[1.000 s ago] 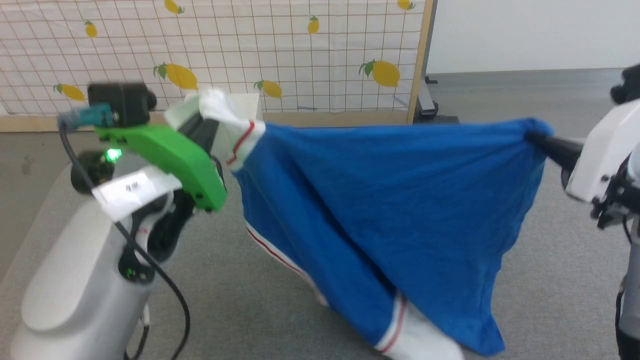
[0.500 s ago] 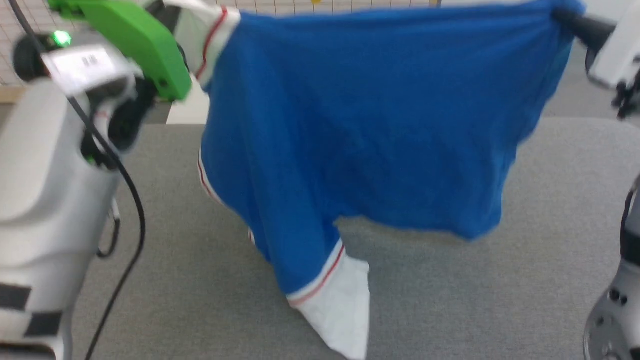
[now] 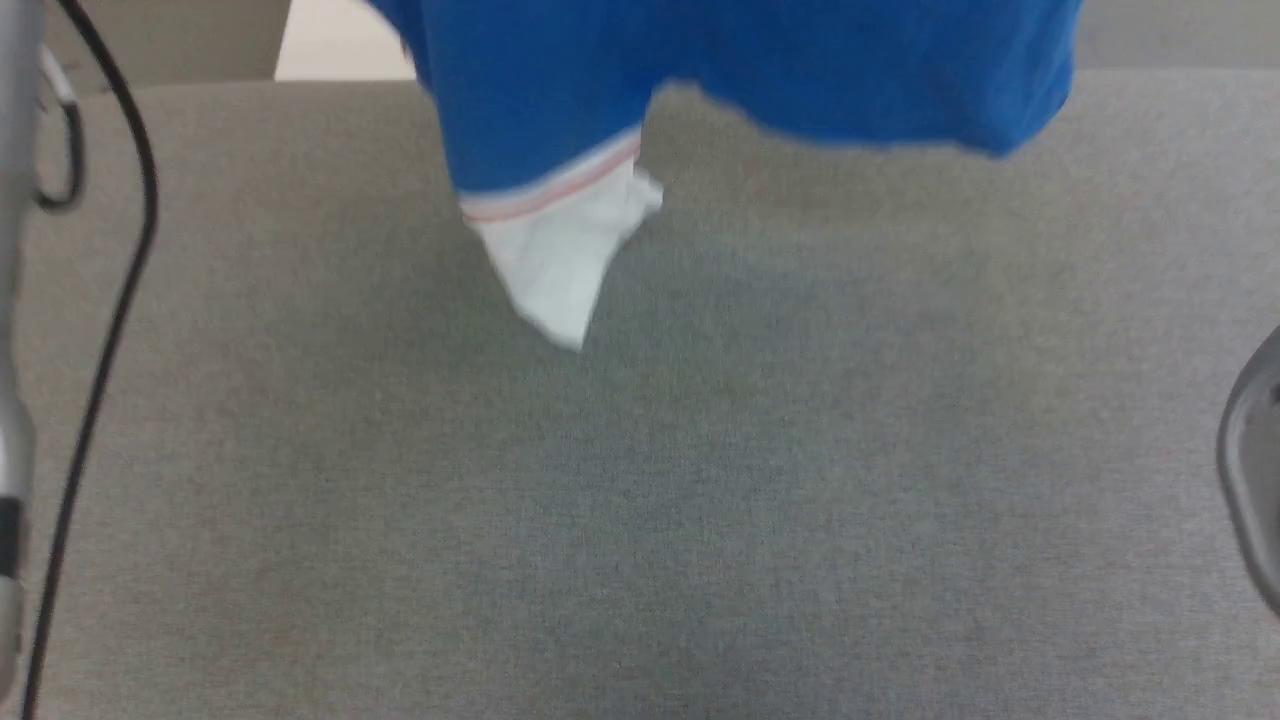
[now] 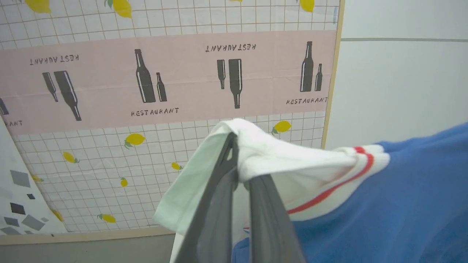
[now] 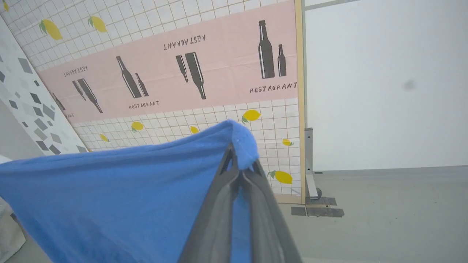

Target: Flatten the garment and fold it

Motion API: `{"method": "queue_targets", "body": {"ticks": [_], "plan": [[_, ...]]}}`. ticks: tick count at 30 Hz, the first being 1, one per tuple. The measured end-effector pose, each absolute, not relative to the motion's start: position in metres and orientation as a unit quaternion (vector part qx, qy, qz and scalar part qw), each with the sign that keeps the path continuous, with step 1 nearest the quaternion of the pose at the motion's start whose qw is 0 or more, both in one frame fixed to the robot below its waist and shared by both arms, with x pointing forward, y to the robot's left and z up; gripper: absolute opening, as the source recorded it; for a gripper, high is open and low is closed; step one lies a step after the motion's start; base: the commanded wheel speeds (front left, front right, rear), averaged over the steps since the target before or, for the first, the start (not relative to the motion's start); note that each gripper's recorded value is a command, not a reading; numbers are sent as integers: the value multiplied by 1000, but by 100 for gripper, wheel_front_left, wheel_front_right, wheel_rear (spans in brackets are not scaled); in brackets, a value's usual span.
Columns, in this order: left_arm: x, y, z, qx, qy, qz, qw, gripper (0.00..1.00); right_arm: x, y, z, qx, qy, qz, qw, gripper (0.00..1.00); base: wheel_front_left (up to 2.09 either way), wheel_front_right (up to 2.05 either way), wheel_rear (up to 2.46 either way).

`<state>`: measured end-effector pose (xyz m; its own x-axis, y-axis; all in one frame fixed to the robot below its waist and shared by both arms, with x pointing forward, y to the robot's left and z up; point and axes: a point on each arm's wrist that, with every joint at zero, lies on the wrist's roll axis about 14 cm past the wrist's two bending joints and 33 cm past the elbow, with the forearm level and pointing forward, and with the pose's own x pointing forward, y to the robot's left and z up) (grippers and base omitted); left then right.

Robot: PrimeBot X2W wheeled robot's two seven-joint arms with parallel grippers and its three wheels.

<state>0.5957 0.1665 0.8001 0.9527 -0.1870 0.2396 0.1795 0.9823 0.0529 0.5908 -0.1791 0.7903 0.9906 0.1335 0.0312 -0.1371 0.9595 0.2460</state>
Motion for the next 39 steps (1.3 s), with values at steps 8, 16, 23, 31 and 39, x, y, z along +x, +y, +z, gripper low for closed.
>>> {"method": "queue_targets", "body": {"ticks": [8,16,23,31,39], "plan": [[650,174,808,45,-181,-73,980,0,657,-166,768,131,-28,73,988,0,0,0,0],[700,183,756,44,-180,-67,980,0,708,-149,700,125,6,82,989,0,0,0,0],[732,192,667,38,-111,-64,991,0,736,-141,621,128,67,82,986,0,0,0,0],[734,198,566,26,-22,-65,997,0,738,-121,531,143,145,95,974,0,0,0,0],[695,196,501,-7,51,-66,996,0,691,-99,460,155,224,118,955,0,0,0,0]]}}
